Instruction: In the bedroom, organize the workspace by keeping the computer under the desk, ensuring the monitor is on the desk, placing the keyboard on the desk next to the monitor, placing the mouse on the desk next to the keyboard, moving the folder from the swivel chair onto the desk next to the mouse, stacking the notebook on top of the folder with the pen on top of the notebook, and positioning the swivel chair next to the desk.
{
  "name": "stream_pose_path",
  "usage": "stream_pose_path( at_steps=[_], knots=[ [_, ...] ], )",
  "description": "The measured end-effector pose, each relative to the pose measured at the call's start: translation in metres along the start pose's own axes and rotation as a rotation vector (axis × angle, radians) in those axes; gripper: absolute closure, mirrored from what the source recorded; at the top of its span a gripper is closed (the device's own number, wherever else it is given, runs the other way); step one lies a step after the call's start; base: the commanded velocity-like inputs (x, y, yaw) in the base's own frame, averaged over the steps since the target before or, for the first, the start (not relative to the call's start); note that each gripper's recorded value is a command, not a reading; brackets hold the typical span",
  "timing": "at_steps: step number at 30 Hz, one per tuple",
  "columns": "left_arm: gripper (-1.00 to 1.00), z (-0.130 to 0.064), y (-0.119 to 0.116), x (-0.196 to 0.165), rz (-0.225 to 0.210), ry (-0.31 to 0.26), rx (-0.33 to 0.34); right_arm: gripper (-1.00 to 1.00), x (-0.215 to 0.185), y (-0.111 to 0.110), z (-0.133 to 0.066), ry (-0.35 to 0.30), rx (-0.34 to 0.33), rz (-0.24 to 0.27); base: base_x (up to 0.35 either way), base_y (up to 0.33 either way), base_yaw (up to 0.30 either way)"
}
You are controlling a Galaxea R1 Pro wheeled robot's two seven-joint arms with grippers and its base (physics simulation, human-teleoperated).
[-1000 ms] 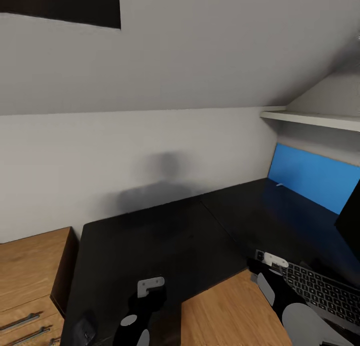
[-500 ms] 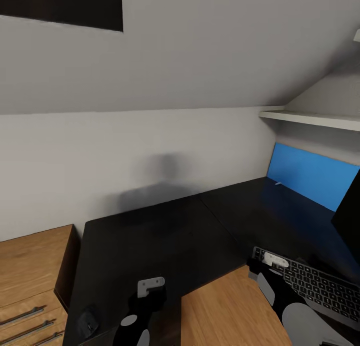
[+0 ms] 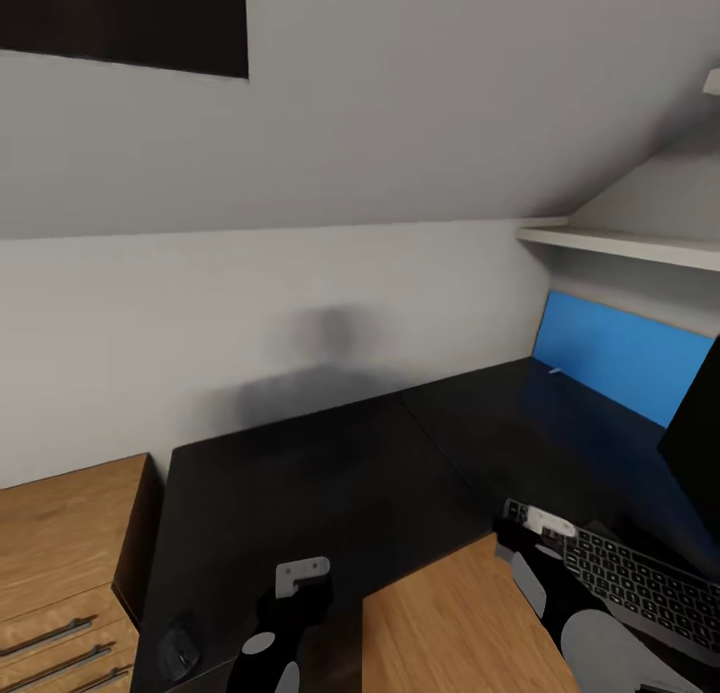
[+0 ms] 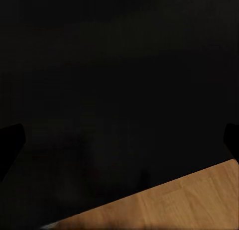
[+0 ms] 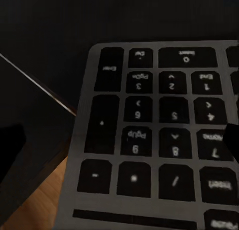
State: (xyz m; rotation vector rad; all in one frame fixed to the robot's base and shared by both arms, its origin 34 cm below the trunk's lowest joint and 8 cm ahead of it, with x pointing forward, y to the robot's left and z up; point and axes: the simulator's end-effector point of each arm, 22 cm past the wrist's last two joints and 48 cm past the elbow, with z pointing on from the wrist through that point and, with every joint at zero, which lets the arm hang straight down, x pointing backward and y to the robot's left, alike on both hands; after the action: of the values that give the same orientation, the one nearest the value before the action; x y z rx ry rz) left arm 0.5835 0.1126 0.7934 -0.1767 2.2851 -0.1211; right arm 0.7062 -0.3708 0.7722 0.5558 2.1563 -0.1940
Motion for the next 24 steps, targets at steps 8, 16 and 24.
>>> stream_pose_path(
  at_steps=[8, 16, 24],
  knots=[
    [-1.0, -0.007, -0.001, -0.005, 0.002, 0.003, -0.001, -1.0, -0.019, 0.011, -0.01, -0.03, -0.016, 0.008, 0.0, 0.0, 0.0],
    [-1.0, -0.012, -0.002, -0.01, 0.002, 0.001, -0.001, -1.0, -0.041, 0.023, -0.059, -0.105, -0.07, 0.039, 0.0, 0.0, 0.0],
    [-1.0, -0.013, -0.003, -0.013, -0.001, -0.005, 0.002, -1.0, -0.024, 0.023, -0.102, -0.017, -0.143, 0.161, 0.0, 0.0, 0.0]
  ],
)
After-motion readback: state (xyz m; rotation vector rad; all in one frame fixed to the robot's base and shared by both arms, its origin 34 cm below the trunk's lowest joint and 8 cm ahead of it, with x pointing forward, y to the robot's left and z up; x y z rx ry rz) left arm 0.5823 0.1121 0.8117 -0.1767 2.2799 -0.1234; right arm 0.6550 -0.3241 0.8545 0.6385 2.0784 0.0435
